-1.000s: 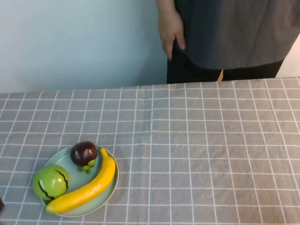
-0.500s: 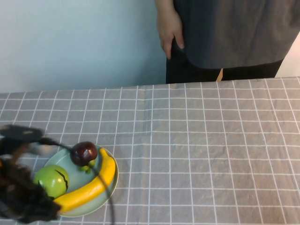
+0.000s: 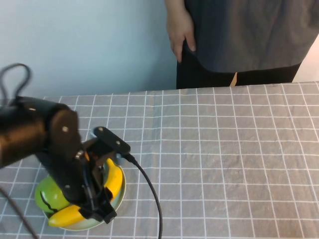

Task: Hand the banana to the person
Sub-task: Pick up the banana

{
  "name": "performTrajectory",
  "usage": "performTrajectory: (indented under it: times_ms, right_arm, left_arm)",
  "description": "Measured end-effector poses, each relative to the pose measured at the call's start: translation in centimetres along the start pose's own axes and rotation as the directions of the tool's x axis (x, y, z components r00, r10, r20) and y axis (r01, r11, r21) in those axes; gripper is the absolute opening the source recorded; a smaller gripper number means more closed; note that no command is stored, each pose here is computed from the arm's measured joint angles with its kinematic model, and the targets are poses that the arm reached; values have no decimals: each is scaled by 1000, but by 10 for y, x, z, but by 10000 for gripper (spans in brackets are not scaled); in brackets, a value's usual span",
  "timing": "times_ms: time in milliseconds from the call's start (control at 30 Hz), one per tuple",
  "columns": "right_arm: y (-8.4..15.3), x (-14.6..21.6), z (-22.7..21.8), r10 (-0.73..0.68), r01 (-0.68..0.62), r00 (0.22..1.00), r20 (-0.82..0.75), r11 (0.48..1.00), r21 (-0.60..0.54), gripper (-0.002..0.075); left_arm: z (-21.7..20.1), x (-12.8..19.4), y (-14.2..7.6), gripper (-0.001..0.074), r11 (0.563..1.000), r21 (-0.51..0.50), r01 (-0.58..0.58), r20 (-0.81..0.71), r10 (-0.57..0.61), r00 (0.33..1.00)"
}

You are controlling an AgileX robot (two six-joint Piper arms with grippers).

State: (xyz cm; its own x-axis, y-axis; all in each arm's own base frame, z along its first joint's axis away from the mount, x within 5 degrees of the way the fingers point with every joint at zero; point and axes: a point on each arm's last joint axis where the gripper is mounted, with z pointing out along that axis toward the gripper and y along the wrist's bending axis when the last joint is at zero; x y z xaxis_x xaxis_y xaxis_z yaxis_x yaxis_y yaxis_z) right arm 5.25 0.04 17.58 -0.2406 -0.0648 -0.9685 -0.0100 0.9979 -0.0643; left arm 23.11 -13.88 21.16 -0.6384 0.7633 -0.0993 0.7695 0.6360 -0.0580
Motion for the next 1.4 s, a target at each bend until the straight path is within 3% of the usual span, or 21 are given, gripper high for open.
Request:
performTrajectory:
  times_ms: [133, 267, 433, 833, 1400]
  right_arm:
    - [0, 0, 0, 0, 0, 1000, 0, 1000, 0, -6]
    - [0, 0, 0, 0, 0, 1000, 0, 1000, 0, -6]
    - [0, 0, 0, 0, 0, 1000, 0, 1000, 0, -6]
    - [0, 0, 0, 0, 0, 1000, 0, 1000, 0, -6]
    - [0, 0, 0, 0, 0, 1000, 0, 1000, 0, -6]
  left_arm:
    - [26, -8, 14, 421, 995, -69, -68, -44, 65, 997]
    - [43, -14, 25, 468, 980, -138, -141, -65, 133, 989]
    - [54, -24, 33, 468, 965, -185, -185, -55, 178, 982]
    - [85, -23, 51, 454, 973, -160, -169, -114, 151, 982]
    - [103, -25, 56, 433, 968, -161, -192, -134, 172, 976]
